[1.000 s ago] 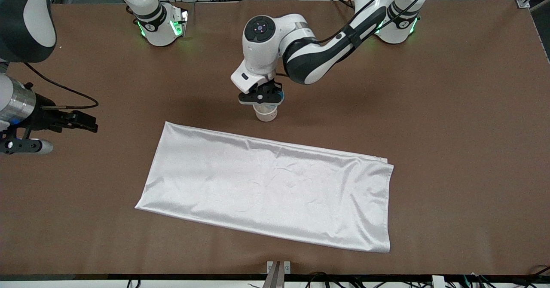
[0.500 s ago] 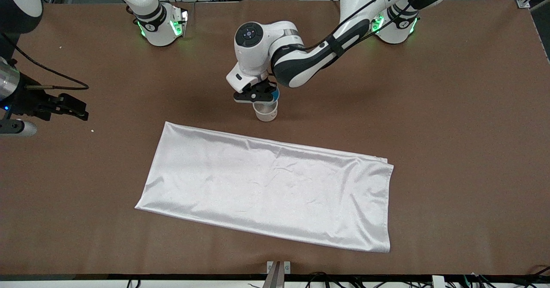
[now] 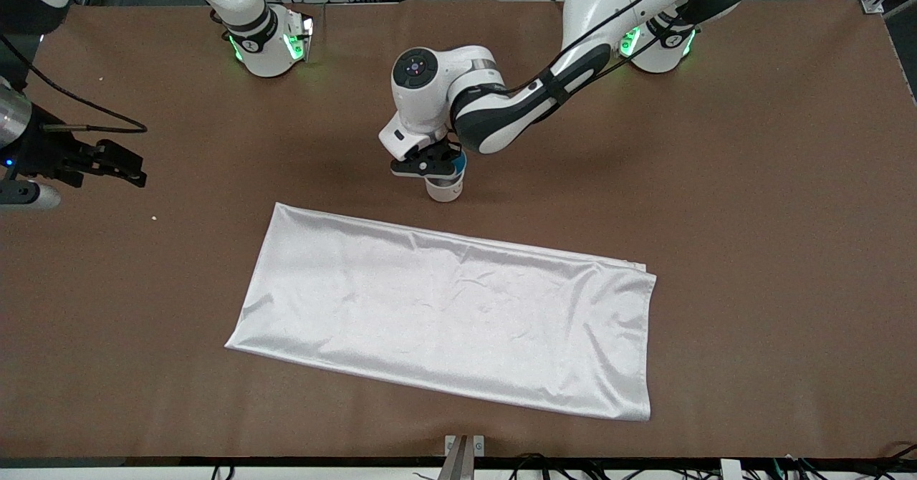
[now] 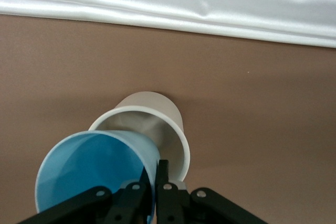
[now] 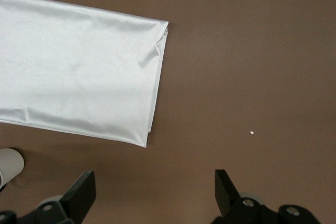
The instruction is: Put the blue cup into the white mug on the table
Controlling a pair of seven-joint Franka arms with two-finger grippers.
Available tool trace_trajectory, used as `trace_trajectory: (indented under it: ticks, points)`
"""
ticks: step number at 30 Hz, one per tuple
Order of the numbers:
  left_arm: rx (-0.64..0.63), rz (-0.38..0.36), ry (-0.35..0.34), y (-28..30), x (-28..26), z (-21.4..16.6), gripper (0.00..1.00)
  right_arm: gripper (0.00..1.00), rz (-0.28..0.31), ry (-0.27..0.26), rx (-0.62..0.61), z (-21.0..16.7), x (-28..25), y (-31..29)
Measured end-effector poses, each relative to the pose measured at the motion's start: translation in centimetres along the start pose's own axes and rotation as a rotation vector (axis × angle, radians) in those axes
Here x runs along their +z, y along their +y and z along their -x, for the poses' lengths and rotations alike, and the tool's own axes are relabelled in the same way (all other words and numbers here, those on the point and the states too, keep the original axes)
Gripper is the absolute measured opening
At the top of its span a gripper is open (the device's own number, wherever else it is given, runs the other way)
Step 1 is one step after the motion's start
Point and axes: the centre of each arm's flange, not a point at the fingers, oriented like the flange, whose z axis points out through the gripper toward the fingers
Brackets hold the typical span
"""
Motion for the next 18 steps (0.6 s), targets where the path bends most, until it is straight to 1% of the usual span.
trace_trajectory:
  ticks: [3,4,5,6,9,11,16,17,18]
  points:
    - [-0.002,0.002,0.001,0.0,-0.1,-0.1,0.05,1.00,0.000,0.013,-0.001,-0.2,1.3,-0.1]
    - [-0.002,0.003,0.002,0.0,-0.1,-0.2,0.07,1.00,0.000,0.014,-0.001,-0.2,1.6,-0.1]
    - [-0.003,0.004,0.002,0.0,-0.1,-0.2,0.10,1.00,0.000,0.015,-0.001,-0.2,2.0,-0.1]
    - [-0.003,0.005,0.003,0.0,-0.2,-0.2,0.18,1.00,0.000,0.014,-0.001,-0.2,2.2,-0.1]
    - [-0.005,0.007,0.004,-0.1,-0.2,-0.3,0.32,1.00,0.001,0.014,-0.001,-0.1,2.7,-0.1]
    - [-0.006,0.008,0.005,-0.1,-0.2,-0.4,0.39,1.00,0.001,0.018,-0.001,0.0,3.0,-0.1]
    - [-0.010,0.011,0.008,-0.1,-0.4,-0.6,0.61,1.00,0.002,0.034,-0.002,0.3,4.4,-0.2]
    - [-0.011,0.013,0.009,-0.1,-0.5,-0.7,0.70,1.00,0.002,0.036,-0.002,0.4,4.7,-0.2]
    - [-0.012,0.014,0.010,-0.1,-0.6,-0.7,0.74,1.00,0.002,0.038,-0.003,0.4,5.0,-0.2]
